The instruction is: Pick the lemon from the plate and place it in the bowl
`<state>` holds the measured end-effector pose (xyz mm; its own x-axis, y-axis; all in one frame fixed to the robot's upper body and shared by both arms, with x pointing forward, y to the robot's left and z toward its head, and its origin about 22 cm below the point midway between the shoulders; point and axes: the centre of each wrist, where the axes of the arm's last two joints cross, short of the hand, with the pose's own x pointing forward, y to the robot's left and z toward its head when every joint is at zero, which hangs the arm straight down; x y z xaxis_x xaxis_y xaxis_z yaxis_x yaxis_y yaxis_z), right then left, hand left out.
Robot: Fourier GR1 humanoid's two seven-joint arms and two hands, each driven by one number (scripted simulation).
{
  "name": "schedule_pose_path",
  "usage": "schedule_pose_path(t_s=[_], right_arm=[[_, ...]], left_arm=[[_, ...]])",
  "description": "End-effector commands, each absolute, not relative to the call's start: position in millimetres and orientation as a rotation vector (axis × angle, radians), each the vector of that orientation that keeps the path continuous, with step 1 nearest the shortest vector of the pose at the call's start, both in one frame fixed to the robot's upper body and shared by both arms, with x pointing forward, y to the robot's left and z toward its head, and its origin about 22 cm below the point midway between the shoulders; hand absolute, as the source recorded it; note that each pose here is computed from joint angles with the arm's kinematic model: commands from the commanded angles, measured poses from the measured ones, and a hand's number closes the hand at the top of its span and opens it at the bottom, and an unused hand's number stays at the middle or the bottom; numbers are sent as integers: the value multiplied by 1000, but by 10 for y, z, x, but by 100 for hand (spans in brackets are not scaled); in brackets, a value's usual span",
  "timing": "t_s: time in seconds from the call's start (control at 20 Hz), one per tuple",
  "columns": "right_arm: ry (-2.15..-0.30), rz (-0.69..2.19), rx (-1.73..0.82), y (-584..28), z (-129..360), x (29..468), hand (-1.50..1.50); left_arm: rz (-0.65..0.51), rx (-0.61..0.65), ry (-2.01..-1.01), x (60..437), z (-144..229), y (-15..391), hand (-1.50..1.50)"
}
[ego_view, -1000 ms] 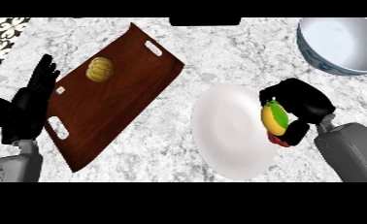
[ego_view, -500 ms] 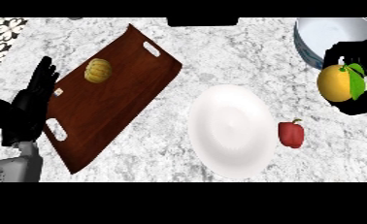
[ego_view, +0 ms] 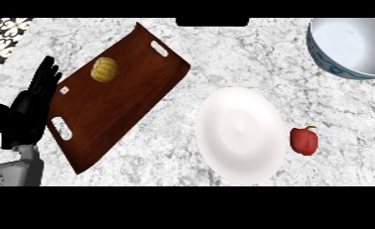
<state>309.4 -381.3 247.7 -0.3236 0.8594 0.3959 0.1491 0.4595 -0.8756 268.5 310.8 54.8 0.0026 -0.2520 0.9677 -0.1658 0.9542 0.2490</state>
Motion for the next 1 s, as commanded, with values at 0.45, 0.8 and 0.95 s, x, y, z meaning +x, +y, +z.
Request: schedule_pose_path(t_s=[0.45,0.8,0.95], right_arm=[[-1735,810,-788,-4306,2158,3874,150],[-1724,808,-822,-4322,1619,4020,150],[-1734,790,-798,-4375,1763,4072,150]], left_arm=[[-92,316,-1588,2848,609,3054,0],[-110,273,-1605,2903,738,2921,0],[-89,272,-1593,2859,607,2754,0]])
